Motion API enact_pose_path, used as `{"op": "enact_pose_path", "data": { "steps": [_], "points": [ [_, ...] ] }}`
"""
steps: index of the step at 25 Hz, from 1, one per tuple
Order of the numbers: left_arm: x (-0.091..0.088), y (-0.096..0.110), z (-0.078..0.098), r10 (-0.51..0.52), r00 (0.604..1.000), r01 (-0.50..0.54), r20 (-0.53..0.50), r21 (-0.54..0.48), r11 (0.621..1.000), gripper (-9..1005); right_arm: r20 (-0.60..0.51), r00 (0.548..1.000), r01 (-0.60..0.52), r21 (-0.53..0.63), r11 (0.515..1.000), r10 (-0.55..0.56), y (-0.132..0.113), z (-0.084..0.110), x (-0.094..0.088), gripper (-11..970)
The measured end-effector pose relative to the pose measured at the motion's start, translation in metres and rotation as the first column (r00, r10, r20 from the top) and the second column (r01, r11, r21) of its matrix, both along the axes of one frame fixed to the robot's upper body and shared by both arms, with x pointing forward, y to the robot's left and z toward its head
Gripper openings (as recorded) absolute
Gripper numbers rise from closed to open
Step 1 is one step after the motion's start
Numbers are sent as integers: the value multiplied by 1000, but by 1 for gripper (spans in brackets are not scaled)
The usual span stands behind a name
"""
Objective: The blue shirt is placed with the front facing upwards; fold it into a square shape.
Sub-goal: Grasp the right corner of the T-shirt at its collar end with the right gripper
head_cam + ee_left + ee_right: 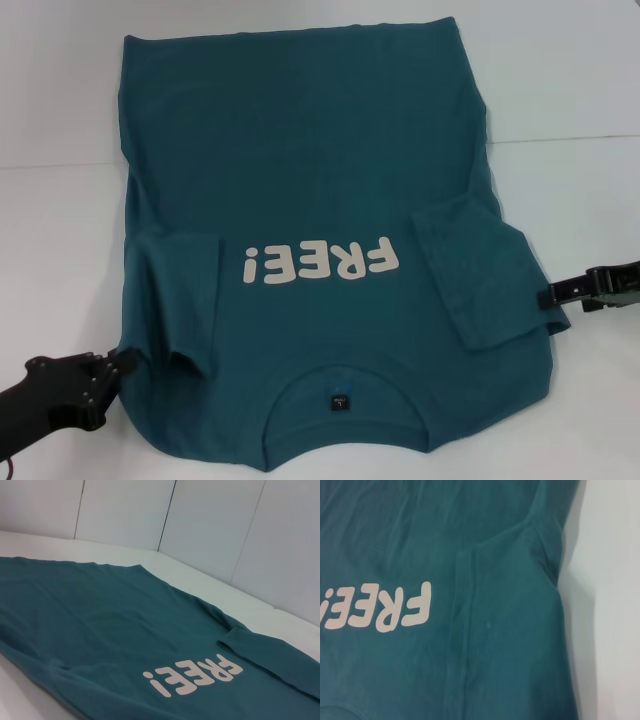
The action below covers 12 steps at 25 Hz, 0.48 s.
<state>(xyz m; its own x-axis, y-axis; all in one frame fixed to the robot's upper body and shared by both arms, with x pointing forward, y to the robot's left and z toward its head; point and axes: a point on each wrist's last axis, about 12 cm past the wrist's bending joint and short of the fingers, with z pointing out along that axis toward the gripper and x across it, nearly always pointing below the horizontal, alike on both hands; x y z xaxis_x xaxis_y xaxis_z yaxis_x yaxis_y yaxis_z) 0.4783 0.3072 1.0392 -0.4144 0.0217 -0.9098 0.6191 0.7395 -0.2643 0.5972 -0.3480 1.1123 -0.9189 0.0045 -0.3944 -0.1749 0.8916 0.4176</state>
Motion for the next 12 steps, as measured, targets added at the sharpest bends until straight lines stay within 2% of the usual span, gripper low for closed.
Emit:
{"op": "enact_pose_path", "data": {
  "steps": [12],
  "points": [
    [0, -1, 0, -4, 1000, 4, 1, 1, 1000, 0, -13, 1000, -11, -13, 1000, 11, 10, -11, 1, 748]
  ]
}}
